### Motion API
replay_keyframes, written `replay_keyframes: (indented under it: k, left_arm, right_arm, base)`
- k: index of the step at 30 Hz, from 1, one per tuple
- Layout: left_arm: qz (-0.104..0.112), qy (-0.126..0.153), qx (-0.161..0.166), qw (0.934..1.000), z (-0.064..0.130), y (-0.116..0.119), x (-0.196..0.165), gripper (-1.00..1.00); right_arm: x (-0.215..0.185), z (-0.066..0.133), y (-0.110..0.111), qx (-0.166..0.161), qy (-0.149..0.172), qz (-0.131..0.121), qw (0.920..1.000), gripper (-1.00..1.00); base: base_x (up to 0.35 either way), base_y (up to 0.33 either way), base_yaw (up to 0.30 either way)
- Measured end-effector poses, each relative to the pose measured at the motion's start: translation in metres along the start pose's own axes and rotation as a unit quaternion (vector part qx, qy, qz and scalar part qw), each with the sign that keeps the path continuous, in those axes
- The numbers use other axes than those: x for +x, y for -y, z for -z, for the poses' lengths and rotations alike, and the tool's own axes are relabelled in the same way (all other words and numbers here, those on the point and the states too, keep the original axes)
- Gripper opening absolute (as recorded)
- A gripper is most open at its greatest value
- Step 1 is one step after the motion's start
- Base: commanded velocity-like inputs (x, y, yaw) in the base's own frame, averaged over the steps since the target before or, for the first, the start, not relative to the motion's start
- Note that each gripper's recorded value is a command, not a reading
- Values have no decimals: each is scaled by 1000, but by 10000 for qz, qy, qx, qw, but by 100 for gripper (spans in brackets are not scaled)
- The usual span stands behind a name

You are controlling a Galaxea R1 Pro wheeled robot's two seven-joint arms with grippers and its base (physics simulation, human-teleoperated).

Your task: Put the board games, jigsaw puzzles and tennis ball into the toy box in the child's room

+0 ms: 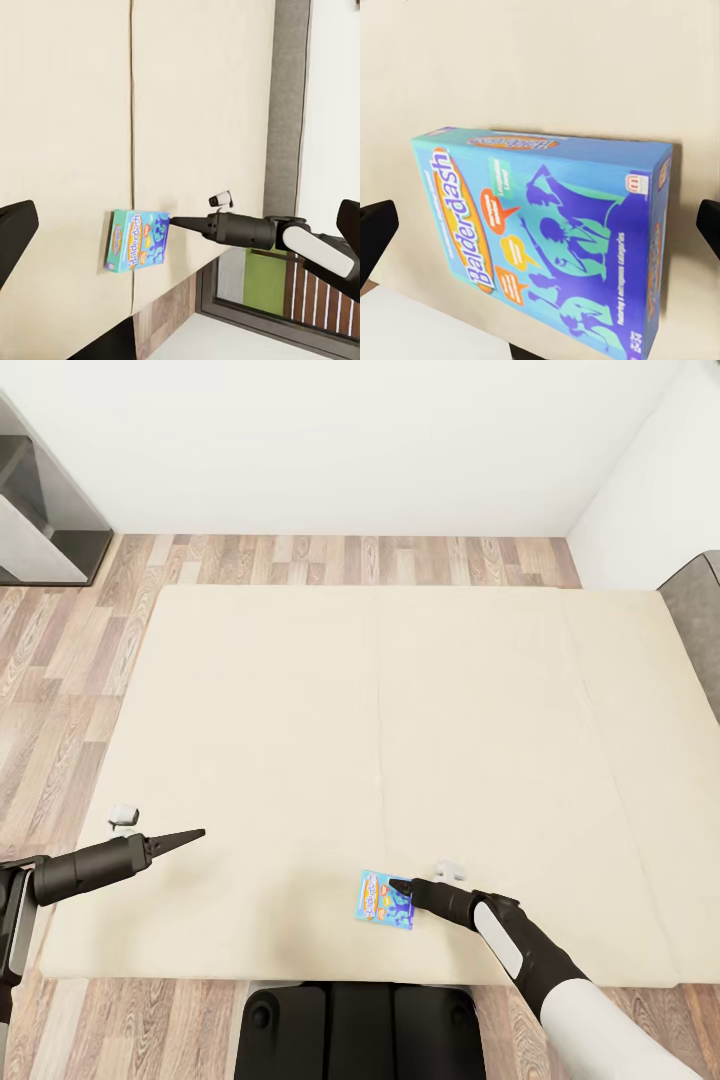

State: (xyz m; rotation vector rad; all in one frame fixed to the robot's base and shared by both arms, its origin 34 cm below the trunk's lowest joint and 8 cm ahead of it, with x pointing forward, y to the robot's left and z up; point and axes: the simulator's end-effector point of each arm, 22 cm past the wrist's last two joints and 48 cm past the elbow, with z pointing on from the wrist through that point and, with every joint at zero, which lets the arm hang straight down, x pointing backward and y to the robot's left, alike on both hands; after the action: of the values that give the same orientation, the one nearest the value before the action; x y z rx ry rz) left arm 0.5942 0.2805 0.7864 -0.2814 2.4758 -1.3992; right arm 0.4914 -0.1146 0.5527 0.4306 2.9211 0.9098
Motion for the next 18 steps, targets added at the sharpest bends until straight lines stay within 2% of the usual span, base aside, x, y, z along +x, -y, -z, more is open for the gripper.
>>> replay_keyframes:
  k: [18]
  left_arm:
    - [3,7,-3,10000,0,0,0,100]
  right_arm:
    - [0,0,0,3,7,2,10000,100]
  base:
    - [0,0,0]
